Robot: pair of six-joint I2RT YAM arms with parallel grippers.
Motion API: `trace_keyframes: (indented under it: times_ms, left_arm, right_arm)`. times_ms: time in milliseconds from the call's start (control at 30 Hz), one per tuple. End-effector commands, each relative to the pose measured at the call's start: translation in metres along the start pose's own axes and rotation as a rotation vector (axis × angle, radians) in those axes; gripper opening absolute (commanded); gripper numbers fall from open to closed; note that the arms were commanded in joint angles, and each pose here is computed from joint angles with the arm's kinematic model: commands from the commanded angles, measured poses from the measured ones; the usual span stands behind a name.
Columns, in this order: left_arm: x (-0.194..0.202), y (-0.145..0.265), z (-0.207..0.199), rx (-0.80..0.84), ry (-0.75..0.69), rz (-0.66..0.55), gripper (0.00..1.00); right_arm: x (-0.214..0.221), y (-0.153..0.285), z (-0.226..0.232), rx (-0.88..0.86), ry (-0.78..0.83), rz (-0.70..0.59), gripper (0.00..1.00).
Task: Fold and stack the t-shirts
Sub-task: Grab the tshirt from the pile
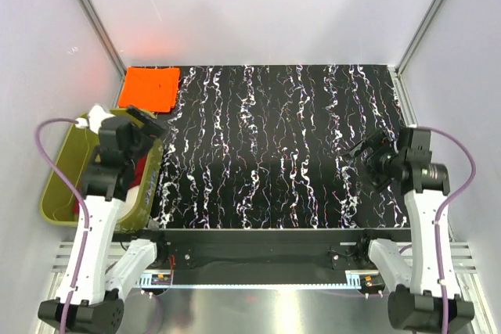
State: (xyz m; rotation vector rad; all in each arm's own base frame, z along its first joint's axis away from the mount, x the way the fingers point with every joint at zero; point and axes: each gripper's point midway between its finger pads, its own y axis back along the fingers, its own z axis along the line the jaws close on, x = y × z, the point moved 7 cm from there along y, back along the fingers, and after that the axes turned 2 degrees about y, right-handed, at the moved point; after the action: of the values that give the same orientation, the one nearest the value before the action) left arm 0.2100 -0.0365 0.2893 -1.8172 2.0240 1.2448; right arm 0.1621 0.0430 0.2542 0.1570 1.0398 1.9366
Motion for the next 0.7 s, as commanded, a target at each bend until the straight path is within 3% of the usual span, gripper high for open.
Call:
trace_keyframes:
  times_ms: [0, 67, 100, 133, 200, 267, 367, 467, 667]
  left_arm:
    - [-0.04, 0.014, 0.035, -0.371, -0.143, -0.175, 0.99]
    - [-0.054, 0.012, 0.041, -0.489, -0.221, -0.168, 0.99]
    - [-0.07, 0.014, 0.049, -0.58, -0.193, -0.208, 0.99]
    - [-0.069, 0.006, 0.066, -0.713, -0.197, -0.14, 0.98]
    - [-0.078, 0.002, 0.083, -0.825, -0.141, -0.153, 0.96]
    - [-0.081, -0.013, 0.093, -0.842, -0.104, -0.17, 0.95]
    - [-0.077, -0.043, 0.123, -0.913, -0.005, -0.081, 0.92]
    - [-0.072, -0.076, 0.144, -0.86, 0.092, 0.062, 0.89]
    - [-0.073, -0.111, 0.164, -0.873, 0.105, 0.042, 0.84]
  right_arm:
    - [-0.006, 0.015, 0.001, 0.079, 0.121, 0.019, 1.0]
    - [-0.012, 0.018, 0.012, 0.059, 0.165, 0.009, 1.0]
    - [-0.014, 0.018, 0.015, 0.055, 0.192, 0.013, 1.0]
    - [-0.018, 0.02, 0.022, 0.043, 0.212, 0.001, 1.0]
    - [-0.02, 0.014, 0.028, 0.06, 0.241, 0.017, 1.0]
    - [-0.023, 0.01, 0.034, 0.066, 0.27, 0.032, 1.0]
    - [-0.021, 0.007, 0.042, 0.058, 0.322, 0.053, 1.0]
    - [-0.022, 0.007, 0.046, 0.063, 0.359, 0.053, 1.0]
    - [-0.027, 0.004, 0.052, 0.078, 0.397, 0.056, 1.0]
